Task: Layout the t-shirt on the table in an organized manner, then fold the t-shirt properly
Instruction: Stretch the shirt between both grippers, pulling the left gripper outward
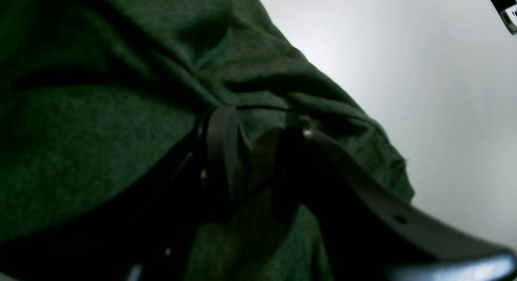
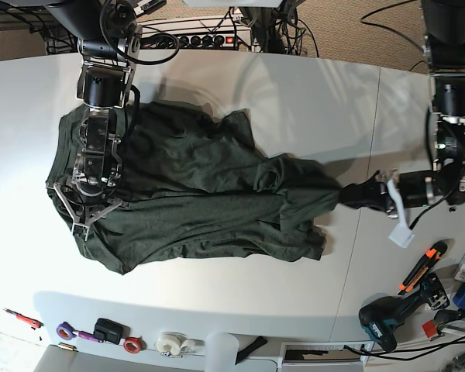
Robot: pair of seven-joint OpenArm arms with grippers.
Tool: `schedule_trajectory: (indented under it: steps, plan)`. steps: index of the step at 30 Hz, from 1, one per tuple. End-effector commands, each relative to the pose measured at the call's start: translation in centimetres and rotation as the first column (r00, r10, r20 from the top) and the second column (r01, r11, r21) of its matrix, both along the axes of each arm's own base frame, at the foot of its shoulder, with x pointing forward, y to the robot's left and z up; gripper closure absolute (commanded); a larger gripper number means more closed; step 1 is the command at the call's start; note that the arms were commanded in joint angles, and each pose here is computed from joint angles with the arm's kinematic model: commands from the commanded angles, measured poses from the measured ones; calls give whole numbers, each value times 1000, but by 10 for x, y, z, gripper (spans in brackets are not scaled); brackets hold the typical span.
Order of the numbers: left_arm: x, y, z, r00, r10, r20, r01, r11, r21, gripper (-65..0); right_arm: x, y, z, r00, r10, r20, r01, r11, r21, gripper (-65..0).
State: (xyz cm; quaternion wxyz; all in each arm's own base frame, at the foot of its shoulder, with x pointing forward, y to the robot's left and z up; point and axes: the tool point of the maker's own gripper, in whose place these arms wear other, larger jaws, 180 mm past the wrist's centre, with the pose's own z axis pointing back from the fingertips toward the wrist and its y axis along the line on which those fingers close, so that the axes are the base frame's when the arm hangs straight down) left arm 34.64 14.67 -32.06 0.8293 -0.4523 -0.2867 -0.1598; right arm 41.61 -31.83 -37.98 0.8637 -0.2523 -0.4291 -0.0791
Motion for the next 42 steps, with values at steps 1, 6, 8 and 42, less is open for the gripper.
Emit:
schedule_trajectory:
  steps: [1, 6, 8, 42]
  plan:
    - [9, 11, 20, 998, 9, 54, -10, 1000, 2, 0, 12, -11, 24, 998, -6, 59, 9, 999, -45, -204]
    - [18, 39, 44, 989, 75, 124, -77, 997, 11, 0, 17, -23, 39, 996, -23, 83, 28, 997, -66, -204]
    - [24, 50, 61, 977, 110, 180, -113, 994, 1, 0, 20, -28, 46, 995, -33, 97, 40, 996, -74, -204]
    - [-64, 50, 52, 962, -101, 252, 0, 929, 369, 0, 26, -45, 68, 993, -61, 105, 74, 990, -118, -204]
